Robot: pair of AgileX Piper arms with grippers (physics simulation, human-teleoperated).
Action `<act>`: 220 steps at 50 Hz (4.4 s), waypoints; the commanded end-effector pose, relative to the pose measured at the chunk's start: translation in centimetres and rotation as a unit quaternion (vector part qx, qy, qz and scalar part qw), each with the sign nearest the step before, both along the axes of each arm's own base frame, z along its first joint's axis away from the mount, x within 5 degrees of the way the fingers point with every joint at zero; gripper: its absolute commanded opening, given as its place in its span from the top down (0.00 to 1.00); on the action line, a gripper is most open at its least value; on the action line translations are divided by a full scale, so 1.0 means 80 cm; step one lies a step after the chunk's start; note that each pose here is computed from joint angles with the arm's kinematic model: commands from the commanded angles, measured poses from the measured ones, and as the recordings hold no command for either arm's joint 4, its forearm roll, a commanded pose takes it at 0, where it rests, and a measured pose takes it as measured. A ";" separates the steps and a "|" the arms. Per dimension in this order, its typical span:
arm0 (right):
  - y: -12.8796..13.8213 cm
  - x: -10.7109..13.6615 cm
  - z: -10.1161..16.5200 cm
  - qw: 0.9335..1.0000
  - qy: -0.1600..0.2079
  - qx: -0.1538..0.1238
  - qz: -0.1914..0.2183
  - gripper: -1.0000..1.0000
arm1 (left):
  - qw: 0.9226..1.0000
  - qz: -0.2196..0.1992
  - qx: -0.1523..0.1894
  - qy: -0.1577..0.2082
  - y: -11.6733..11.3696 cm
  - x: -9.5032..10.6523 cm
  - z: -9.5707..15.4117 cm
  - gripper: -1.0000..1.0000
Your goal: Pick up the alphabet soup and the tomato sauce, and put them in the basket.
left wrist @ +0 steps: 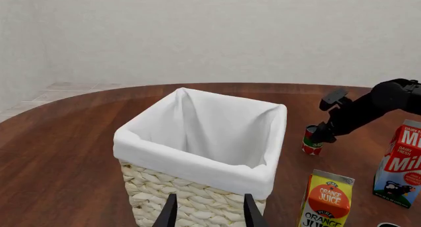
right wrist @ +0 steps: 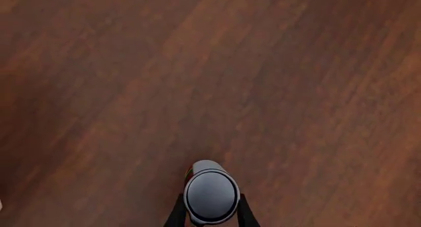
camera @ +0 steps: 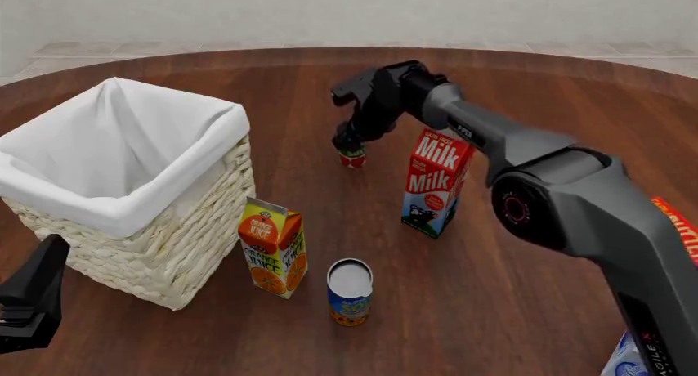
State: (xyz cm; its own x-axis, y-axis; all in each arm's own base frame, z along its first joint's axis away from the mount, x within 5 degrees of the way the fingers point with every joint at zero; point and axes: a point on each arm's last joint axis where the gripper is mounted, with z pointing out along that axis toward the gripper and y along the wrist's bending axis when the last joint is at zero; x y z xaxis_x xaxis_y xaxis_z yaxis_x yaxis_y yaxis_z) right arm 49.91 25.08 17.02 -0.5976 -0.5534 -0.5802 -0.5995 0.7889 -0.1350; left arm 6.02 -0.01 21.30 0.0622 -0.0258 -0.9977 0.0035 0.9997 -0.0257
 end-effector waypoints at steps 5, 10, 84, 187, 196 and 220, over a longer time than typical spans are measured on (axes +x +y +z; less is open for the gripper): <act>0.004 -0.012 0.022 1.000 -0.010 0.012 -0.002 1.00 | 1.000 0.000 0.000 0.000 0.000 0.000 0.000 0.00; 0.006 -0.013 0.031 1.000 -0.015 0.014 0.000 1.00 | 1.000 0.000 0.000 0.000 0.000 0.000 0.000 0.00; 0.039 -0.128 0.200 0.992 -0.090 0.073 0.059 1.00 | 1.000 -0.001 0.001 0.002 0.000 0.000 0.000 0.00; 0.110 -0.295 0.318 0.961 -0.134 0.141 0.195 1.00 | 1.000 -0.001 0.001 -0.002 0.000 -0.001 0.000 0.00; 0.118 -0.303 0.316 0.960 -0.131 0.143 0.204 1.00 | 1.000 -0.001 0.001 -0.002 0.000 -0.001 0.000 0.00; 0.135 -0.311 0.310 0.956 -0.131 0.149 0.217 1.00 | 1.000 -0.001 0.001 -0.002 0.000 -0.001 0.000 0.00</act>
